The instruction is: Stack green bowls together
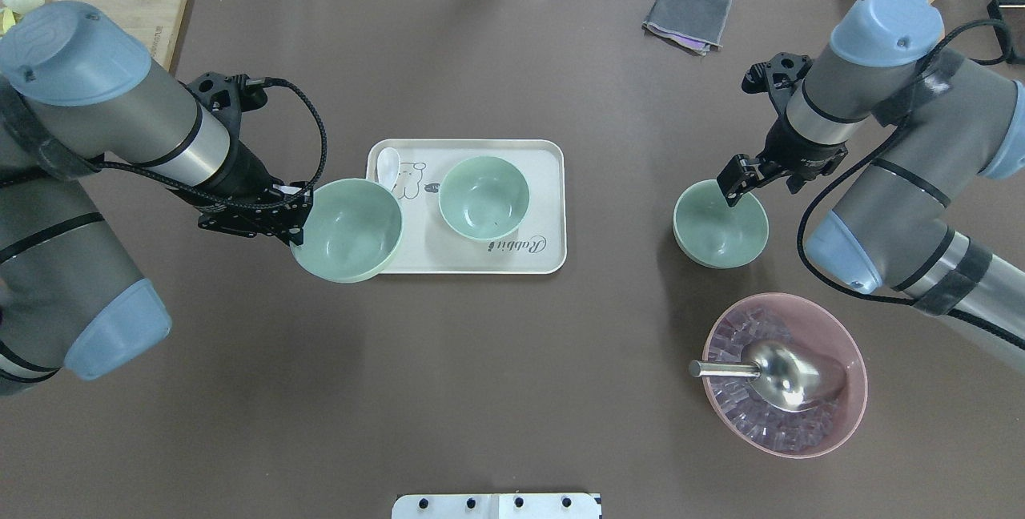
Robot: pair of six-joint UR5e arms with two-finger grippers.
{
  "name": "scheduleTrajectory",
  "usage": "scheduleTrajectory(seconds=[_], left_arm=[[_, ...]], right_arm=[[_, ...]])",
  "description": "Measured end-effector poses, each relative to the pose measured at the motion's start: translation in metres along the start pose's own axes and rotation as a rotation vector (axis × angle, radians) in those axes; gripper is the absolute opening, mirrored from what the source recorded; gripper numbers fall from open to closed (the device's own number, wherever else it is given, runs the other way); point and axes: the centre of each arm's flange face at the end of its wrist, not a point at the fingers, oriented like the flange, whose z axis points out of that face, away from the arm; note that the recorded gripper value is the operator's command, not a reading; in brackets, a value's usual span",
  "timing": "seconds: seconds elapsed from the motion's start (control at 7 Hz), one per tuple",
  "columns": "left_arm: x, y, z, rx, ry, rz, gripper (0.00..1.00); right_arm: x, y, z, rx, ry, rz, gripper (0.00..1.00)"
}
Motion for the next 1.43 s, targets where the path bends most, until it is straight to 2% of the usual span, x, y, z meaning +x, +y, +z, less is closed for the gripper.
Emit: scheduleTrajectory(seconds=[0.14,0.43,1.14,1.29,1.43], left_arm=[[0.011,-0.004,-0.001,0.003,0.007,-0.015,0.00],[0.017,-0.007,-0.001,0.006,0.010,-0.022,0.00],[0.018,-0.008,-0.001,0.008,0.011,-0.023,0.00],[0.018,-0.008,-0.001,0.008,0.011,-0.023,0.00],[0.018,-0.008,-0.001,0.008,0.011,-0.026,0.00]], right_arm=[[0.001,0.000,0.007,-0.010,0.006,0.001,0.57],[-0.002,0.001,0.007,-0.014,0.001,-0.002,0.00],[0.005,0.003,0.005,-0.016,-0.004,0.005,0.00],[0.009,-0.002,-0.007,-0.018,-0.038,0.018,0.00],[0.016,-0.009,-0.026,-0.024,-0.098,0.040,0.00]])
